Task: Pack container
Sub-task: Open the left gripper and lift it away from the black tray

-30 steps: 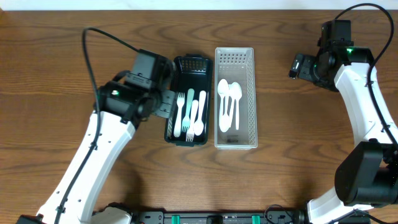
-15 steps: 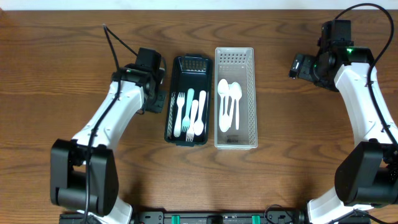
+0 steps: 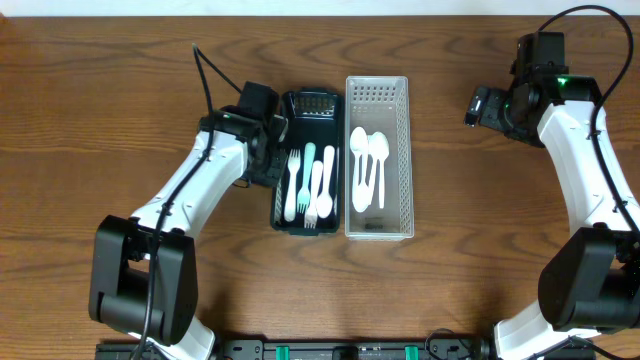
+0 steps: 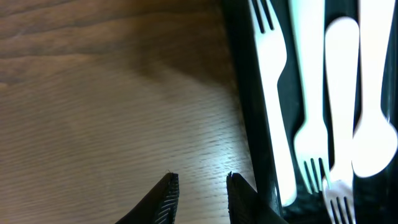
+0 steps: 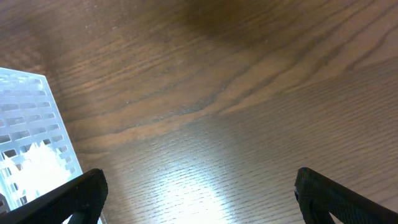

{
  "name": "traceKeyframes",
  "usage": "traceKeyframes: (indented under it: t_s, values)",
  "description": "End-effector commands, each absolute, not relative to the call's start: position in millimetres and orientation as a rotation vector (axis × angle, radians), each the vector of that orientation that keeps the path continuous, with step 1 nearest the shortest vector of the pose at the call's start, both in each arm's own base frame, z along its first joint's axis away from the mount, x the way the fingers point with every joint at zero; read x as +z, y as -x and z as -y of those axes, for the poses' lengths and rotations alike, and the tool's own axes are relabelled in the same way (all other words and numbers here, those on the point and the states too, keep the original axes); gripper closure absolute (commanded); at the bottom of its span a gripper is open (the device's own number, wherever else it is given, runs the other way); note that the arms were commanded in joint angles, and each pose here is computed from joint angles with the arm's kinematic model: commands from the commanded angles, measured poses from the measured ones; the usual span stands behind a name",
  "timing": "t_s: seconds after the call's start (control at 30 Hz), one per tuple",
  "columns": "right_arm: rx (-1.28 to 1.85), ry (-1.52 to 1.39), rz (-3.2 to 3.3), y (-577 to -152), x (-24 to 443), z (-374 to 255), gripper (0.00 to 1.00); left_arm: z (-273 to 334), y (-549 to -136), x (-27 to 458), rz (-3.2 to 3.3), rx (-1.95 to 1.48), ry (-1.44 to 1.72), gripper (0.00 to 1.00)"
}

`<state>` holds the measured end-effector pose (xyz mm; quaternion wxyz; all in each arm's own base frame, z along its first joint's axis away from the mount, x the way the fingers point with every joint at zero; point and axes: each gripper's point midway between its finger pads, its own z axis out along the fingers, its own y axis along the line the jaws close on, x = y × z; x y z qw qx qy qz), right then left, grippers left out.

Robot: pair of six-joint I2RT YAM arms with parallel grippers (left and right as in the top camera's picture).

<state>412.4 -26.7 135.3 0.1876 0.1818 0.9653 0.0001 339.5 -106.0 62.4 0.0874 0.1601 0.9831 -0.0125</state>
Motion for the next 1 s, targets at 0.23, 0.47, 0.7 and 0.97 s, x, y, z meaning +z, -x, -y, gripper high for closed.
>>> traceKeyframes:
  t_s: [0.23, 0.47, 0.7, 0.97]
  values:
    - [0.004, -0.512, -2.691, -415, 145, 29, 0.01, 96, -333, 71, -2.929, 0.092, -0.517, 0.71]
    - [0.004, -0.512, -2.691, -415, 145, 29, 0.01, 47, -344, 131, -2.843, 0.185, -0.252, 0.70]
    - [0.004, -0.512, -2.691, -415, 145, 29, 0.01, 19, -314, 228, -2.645, 0.172, -0.170, 0.69]
    - [0.004, -0.512, -2.691, -415, 145, 29, 0.01, 12, -264, 291, -2.427, 0.226, -0.372, 0.62]
